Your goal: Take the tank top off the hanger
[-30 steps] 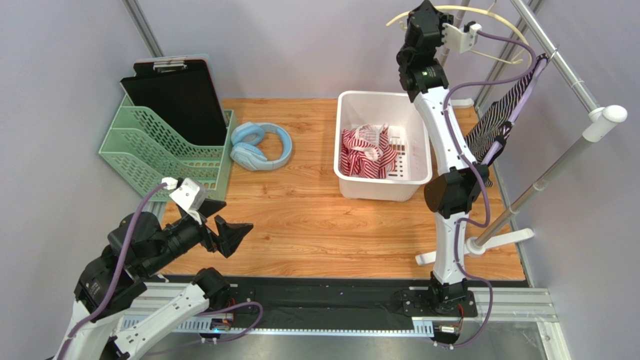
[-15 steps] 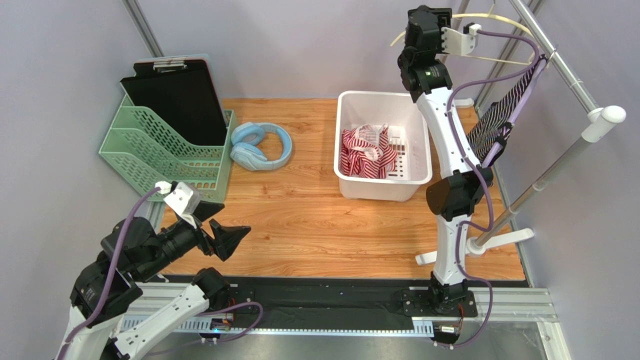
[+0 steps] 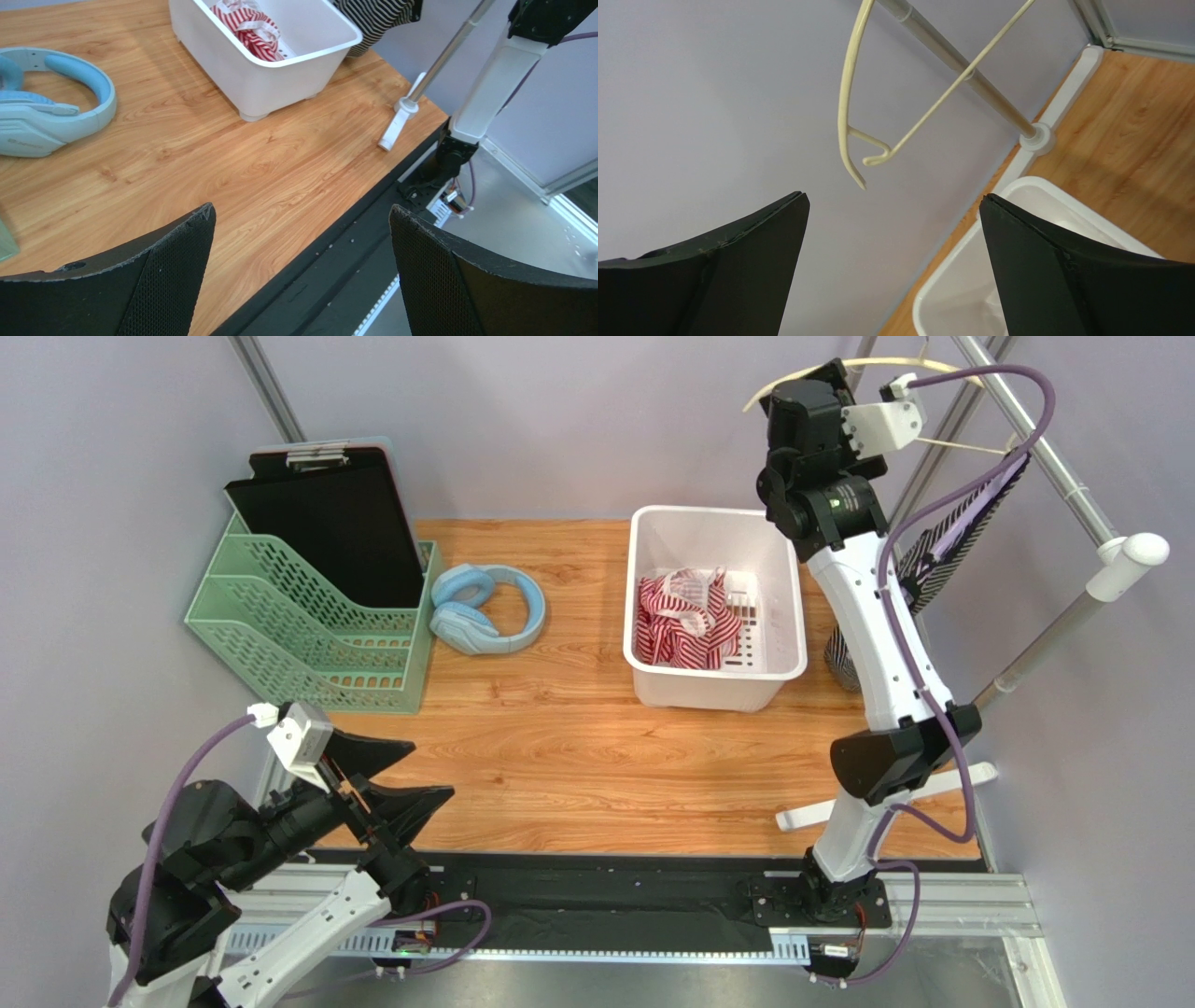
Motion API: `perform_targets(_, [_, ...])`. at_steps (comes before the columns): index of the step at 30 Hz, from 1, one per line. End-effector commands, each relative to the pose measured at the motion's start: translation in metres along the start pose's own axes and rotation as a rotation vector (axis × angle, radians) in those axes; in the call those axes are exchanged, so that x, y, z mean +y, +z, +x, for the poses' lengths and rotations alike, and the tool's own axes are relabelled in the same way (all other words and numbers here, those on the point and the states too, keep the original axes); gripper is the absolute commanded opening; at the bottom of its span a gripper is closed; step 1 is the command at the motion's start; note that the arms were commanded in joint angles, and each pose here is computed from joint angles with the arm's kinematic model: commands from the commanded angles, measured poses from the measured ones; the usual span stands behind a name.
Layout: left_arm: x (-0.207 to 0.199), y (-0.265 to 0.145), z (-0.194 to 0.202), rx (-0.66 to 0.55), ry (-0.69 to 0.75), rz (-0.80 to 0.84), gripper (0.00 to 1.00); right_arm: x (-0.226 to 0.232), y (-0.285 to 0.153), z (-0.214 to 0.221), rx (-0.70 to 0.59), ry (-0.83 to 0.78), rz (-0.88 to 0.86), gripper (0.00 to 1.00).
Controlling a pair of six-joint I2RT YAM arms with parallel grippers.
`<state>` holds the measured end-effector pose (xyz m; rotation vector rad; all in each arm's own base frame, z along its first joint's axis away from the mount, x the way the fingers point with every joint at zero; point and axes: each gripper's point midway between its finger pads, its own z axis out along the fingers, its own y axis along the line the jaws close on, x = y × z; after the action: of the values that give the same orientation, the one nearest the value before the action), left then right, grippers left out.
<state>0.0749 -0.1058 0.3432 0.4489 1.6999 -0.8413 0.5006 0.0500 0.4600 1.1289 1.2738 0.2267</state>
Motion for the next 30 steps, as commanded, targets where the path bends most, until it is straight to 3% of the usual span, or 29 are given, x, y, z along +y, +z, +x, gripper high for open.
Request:
perform_targets(1, [-0.015, -0.009, -0.001, -0.025, -0.078, 0.07, 0.96, -0.007, -0.04, -0.008, 0.004, -0.286, -0.028, 1.0])
perform_targets(9, [-0.015, -0.009, 0.009, -0.022, -0.127, 0.075, 0.96, -0.007, -0.127, 0.058, 0.123, -0.858, -0.227, 1.0])
perform_targets(10, [-0.015, -0.009, 0.01, -0.02, -0.129, 0.075, 0.96, -0.017, -0.133, 0.07, 0.135, -0.988, -0.26, 1.0])
perform_targets(15, [-0.012, -0.006, 0.015, -0.014, -0.141, 0.065, 0.96, -0.05, -0.178, 0.075, 0.204, -1.197, -0.329, 1.0])
perform_targets(22, [-0.009, 0.002, 0.022, 0.01, -0.149, 0.055, 0.96, -0.081, -0.231, 0.022, 0.245, -1.168, -0.378, 1.0])
perform_targets(25, [-0.01, 0.007, 0.023, 0.011, -0.157, 0.06, 0.96, -0.099, -0.236, -0.017, 0.274, -1.1, -0.322, 1.0])
perform_targets(30, [-0.01, 0.02, 0.03, 0.032, -0.179, 0.071, 0.96, -0.112, -0.234, -0.074, 0.211, -1.009, -0.273, 1.0])
